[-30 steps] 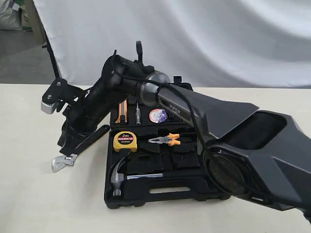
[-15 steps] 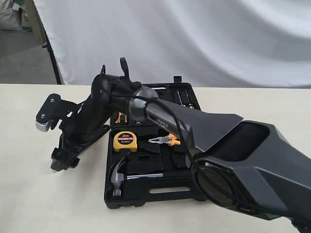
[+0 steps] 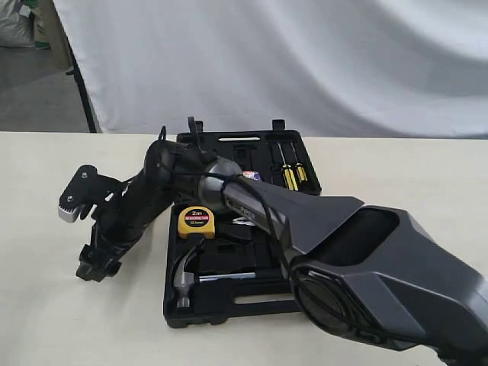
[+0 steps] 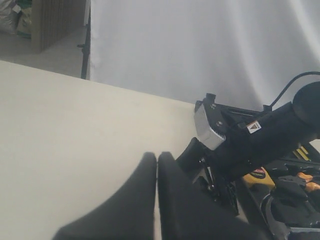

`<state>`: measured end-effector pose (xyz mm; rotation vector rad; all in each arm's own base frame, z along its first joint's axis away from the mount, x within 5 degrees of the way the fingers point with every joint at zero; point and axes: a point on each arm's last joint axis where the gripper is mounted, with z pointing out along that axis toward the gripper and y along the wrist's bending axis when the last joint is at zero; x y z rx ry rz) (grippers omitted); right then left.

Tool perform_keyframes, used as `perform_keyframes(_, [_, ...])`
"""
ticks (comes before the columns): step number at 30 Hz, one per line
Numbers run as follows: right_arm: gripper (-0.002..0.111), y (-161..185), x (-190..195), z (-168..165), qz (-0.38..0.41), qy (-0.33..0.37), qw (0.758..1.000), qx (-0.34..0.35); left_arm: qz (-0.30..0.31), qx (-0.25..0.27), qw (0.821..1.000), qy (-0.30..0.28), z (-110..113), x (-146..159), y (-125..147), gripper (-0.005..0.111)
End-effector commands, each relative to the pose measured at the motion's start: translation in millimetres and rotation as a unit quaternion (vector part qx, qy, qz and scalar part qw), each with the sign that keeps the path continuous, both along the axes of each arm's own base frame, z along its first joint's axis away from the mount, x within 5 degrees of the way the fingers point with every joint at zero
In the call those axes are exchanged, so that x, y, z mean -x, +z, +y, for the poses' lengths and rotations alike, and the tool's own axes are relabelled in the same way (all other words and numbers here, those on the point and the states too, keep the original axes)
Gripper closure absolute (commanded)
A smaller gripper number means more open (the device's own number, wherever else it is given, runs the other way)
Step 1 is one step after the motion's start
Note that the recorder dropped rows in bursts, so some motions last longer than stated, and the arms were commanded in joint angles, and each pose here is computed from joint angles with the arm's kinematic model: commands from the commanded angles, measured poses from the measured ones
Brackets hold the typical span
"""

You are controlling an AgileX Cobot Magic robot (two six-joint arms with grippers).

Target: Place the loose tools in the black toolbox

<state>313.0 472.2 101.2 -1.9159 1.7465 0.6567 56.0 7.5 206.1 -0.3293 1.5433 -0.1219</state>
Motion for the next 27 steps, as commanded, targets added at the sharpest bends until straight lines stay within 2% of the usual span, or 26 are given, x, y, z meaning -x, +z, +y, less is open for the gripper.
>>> perform_keyframes(1, [0.053,-7.7,7.8,-4.0,0.028,0.025,0.999,0.038,-0.006,-0.001,1.0,0.013,1.4,0.6,1.7,0.106])
perform_keyframes(7, [0.085,-2.9,18.0,-1.6,0.067,0.036,0.996,0.041,-0.006,-0.001,1.0,0.013,1.4,0.6,1.7,0.106])
perform_keyframes(14, [0.109,-2.4,39.9,9.3,0.085,0.057,0.994,0.045,-0.006,-0.001,1.0,0.013,1.4,0.6,1.7,0.106])
perform_keyframes(21, [0.109,-2.5,68.2,23.8,0.094,0.074,0.991,0.051,-0.006,-0.001,1.0,0.013,1.4,0.6,1.7,0.106])
perform_keyframes(27, [0.108,-2.4,77.4,30.9,0.102,0.031,0.992,0.06,-0.006,-0.001,1.0,0.013,1.4,0.6,1.7,0.106])
